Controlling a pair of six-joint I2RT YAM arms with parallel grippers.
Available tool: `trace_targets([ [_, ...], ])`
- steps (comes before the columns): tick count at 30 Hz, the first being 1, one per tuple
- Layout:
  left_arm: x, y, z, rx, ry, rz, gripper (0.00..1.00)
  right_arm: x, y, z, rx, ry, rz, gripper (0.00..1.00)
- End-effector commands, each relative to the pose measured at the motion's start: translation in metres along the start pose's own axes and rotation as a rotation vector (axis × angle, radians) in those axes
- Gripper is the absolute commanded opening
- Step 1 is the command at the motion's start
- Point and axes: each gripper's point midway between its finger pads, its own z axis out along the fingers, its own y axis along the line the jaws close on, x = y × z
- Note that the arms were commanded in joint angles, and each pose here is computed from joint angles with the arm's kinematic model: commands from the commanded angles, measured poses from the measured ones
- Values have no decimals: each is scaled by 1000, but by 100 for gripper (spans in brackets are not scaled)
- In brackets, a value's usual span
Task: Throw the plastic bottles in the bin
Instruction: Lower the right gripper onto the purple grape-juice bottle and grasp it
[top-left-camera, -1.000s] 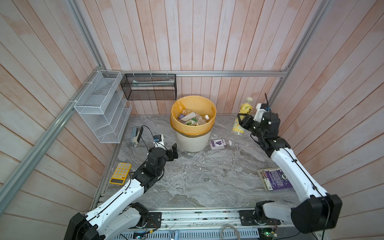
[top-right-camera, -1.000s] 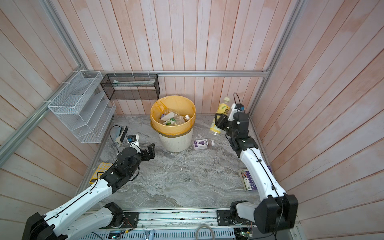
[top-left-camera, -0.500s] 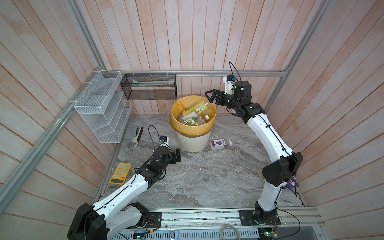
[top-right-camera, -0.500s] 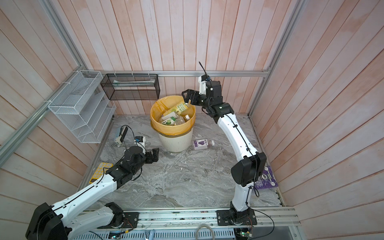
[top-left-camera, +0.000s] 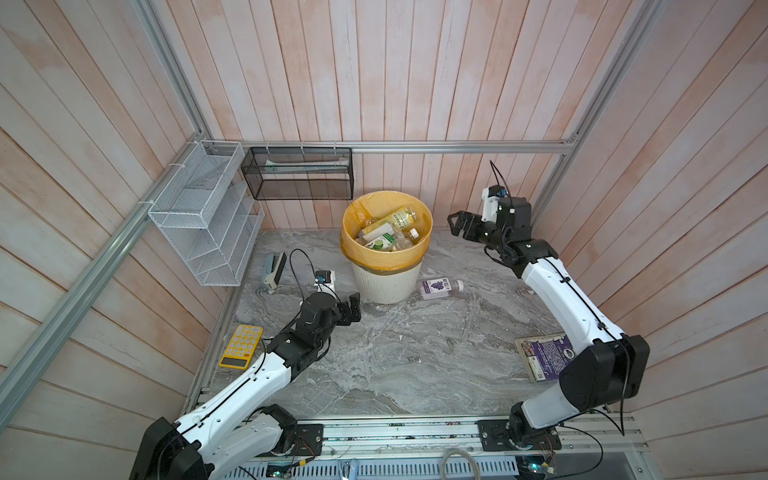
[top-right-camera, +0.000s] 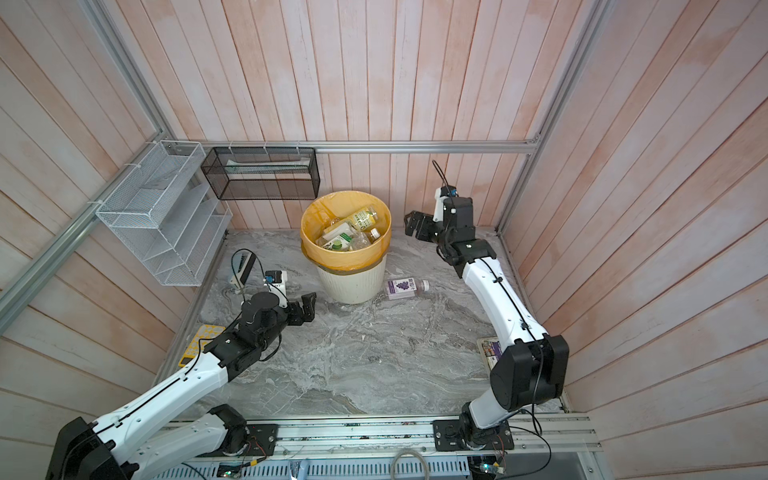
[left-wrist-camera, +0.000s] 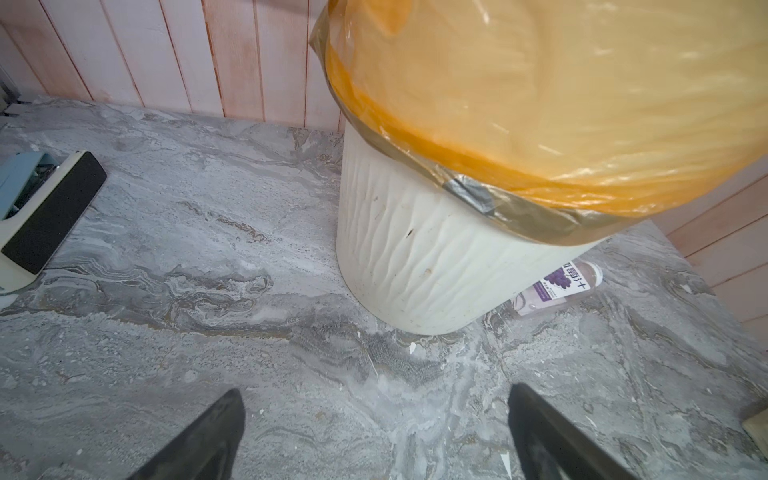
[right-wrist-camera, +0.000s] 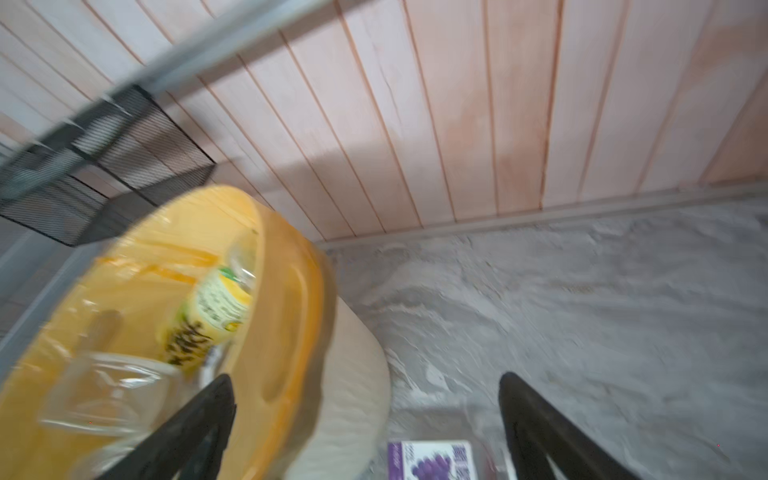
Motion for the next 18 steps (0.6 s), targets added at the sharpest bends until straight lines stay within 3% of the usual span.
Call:
trace_targets([
  [1, 4, -11, -2, 37, -9, 51, 100, 56, -40, 22, 68, 92, 99, 100],
  [8, 21, -25, 8, 46, 42, 122, 99, 134, -75, 54, 138, 247, 305, 99],
  [18, 36, -26, 14, 50, 82, 142, 100, 176, -67, 78, 198, 326, 407, 100],
])
